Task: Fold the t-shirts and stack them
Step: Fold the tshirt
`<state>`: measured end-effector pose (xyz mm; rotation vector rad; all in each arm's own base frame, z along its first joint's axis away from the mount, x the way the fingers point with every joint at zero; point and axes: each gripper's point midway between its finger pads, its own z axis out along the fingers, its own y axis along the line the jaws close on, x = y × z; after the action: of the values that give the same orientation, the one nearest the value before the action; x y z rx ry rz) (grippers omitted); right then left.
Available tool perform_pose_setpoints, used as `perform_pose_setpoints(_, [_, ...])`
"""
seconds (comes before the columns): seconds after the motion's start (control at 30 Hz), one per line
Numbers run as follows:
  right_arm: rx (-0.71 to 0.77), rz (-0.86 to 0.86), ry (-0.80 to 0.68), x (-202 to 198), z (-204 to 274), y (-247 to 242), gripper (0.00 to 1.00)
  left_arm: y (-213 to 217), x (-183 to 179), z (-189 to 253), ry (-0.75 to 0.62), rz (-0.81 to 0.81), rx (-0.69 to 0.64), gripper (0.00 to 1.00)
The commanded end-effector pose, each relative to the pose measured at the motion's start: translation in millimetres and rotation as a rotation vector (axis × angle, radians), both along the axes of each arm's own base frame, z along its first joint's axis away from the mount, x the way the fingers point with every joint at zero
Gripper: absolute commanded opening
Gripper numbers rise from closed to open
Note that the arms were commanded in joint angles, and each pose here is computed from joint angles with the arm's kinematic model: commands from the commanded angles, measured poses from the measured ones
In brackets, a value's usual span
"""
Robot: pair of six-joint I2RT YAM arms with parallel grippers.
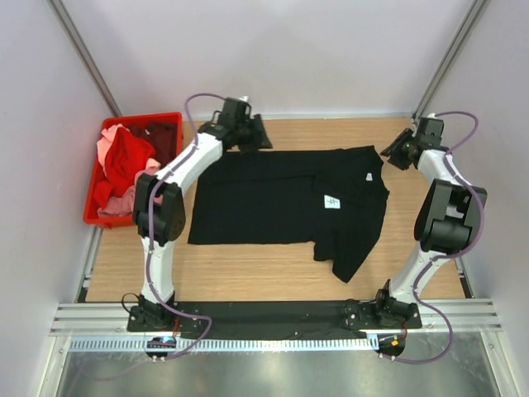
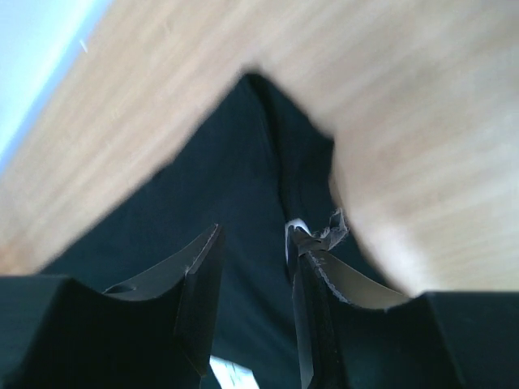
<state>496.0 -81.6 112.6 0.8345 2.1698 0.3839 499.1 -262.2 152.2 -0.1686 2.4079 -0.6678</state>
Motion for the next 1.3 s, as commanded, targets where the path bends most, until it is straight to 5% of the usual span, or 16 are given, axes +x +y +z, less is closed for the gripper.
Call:
perform_pose_setpoints(0.0, [-0.039, 0.049, 0.169, -54, -17, 21, 0.44, -78, -38, 17, -0.054, -0.197, -0.116, 0.51])
perform_pose_setpoints(0.37, [-0.049, 0.124, 0.303, -105, -55, 54, 0.44, -178, -85, -35, 0.014, -0.371, -0.203, 0.5])
perform_pose_setpoints(0.97, [-0.057, 0.18, 0.298, -110, -78, 68, 0.34, -204, -88, -95, 0.053, -0.407, -0.199, 0.5])
perform_pose_setpoints(1.27, [-0.066, 0.191, 0.27, -106, -73, 68, 0.13, -207, -77, -102, 0.03, -0.402, -0.173, 0.5])
